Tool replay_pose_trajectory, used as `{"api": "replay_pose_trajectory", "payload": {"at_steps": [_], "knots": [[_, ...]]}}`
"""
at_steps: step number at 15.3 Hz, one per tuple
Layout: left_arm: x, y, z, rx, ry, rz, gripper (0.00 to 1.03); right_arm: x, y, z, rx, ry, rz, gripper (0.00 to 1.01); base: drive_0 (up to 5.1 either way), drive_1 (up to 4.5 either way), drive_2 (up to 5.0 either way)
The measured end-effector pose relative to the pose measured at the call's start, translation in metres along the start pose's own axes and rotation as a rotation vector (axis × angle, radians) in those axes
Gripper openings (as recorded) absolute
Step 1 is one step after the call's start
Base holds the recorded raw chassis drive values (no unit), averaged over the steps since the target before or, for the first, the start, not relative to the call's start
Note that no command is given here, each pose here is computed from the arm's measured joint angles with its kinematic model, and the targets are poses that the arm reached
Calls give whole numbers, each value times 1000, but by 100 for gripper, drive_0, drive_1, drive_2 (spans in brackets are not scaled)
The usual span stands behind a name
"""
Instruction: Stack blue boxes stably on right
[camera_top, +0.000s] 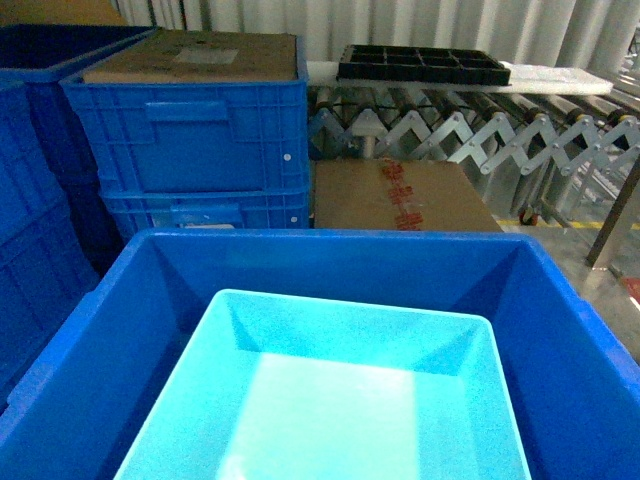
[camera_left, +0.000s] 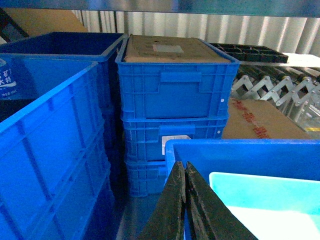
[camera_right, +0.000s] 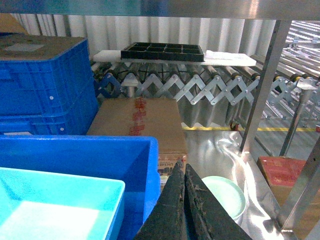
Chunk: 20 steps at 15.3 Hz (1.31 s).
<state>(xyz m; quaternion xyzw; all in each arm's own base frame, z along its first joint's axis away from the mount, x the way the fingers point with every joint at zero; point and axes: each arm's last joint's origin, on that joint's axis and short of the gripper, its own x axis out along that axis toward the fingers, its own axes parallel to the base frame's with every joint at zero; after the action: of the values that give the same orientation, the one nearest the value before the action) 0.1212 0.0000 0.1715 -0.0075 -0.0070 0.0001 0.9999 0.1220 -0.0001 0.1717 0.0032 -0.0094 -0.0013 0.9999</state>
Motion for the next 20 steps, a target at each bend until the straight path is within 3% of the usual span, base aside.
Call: {"api": "replay_pose_trajectory", "payload": {"at_steps": [9, 10, 11, 12, 15, 16, 20], "knots": [[-13, 0, 0, 0, -2, 0, 2, -14, 0, 0, 0, 3, 0, 2, 0, 0, 0], [-20, 0, -6, 1, 49, -2, 2, -16, 0, -2, 0, 20, 0, 2, 0, 0, 0], [-24, 0, -3, 0, 3, 2, 2, -23, 0, -6, 0, 47, 0, 2, 0, 0, 0], [-24, 0, -4, 1, 14, 2, 2, -25, 0, 0, 0, -11, 4, 2, 0, 0, 0], [-24, 0, -4, 1, 14, 1, 2, -25, 0, -4, 0, 15, 3, 2, 0, 0, 0], [-24, 0, -4, 1, 13, 1, 8, -25, 0, -3, 0, 13, 3, 6, 0, 0, 0], [-24, 0, -4, 1, 13, 1, 59, -25, 0, -3, 0, 13, 3, 59, 0, 0, 0]]}}
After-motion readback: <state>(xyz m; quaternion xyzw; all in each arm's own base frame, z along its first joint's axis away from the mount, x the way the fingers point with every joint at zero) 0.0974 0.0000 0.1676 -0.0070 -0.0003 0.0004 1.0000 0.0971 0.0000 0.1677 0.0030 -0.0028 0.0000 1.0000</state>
